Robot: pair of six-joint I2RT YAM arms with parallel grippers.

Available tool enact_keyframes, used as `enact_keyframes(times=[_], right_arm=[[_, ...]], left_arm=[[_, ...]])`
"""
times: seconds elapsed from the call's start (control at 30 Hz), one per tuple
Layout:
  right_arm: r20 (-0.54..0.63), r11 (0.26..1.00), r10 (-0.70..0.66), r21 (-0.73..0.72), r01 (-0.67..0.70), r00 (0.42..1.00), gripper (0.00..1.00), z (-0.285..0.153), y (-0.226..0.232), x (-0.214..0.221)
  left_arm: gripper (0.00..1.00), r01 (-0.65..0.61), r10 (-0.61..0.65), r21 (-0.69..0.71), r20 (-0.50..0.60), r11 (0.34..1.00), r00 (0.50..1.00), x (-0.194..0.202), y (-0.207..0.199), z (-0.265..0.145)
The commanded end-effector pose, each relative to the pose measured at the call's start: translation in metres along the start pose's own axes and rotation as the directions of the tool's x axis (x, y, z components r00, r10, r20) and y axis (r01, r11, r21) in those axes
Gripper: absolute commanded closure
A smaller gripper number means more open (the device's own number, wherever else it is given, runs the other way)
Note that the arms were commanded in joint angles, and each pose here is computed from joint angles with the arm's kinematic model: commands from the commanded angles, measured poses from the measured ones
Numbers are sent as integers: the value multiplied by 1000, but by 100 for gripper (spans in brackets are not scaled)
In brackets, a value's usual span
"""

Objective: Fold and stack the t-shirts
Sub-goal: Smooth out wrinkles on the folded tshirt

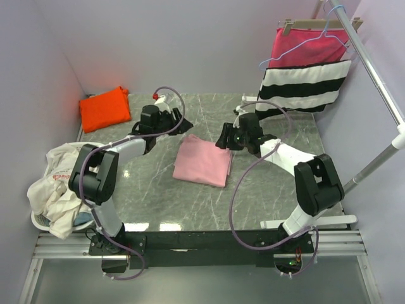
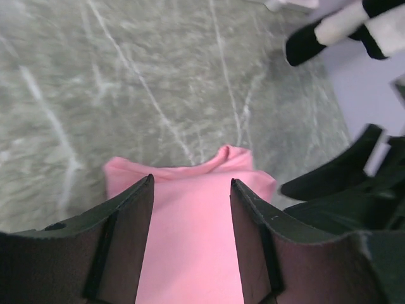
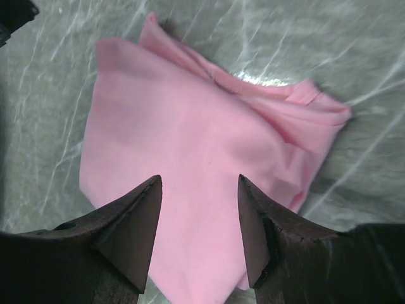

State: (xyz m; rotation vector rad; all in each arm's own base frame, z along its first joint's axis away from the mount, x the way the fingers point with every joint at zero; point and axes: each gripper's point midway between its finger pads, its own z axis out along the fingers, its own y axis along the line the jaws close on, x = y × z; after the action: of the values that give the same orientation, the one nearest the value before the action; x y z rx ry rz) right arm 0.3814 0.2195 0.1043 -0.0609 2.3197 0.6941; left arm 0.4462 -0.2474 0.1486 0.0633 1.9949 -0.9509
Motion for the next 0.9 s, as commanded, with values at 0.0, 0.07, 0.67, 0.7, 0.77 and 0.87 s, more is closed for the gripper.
enact_keyframes(times=[0.0,0.07,0.67,0.7,0.77,0.87], right_arm=[[-85,993,57,-95,-65,995,42,14,13,18],[-110,995,75,-58,-82,991,42,21,4,27],[-89,956,105,283,-76,991,41,32,-71,37],[-86,954,106,289,-77,991,41,33,-73,36],[-88,950,113,301,-82,990,41,36,-78,34],[-69,949,117,302,-91,991,41,34,-79,28]], left_arm=[[44,46,-34,127,-97,991,995,24,-13,16],[43,54,-41,112,-114,992,993,32,-5,20],[45,74,-75,-13,-193,997,978,86,63,44],[45,72,-72,-4,-178,997,981,83,61,44],[45,71,-71,-6,-172,997,982,81,60,43],[45,62,-61,1,-152,998,986,72,54,39]])
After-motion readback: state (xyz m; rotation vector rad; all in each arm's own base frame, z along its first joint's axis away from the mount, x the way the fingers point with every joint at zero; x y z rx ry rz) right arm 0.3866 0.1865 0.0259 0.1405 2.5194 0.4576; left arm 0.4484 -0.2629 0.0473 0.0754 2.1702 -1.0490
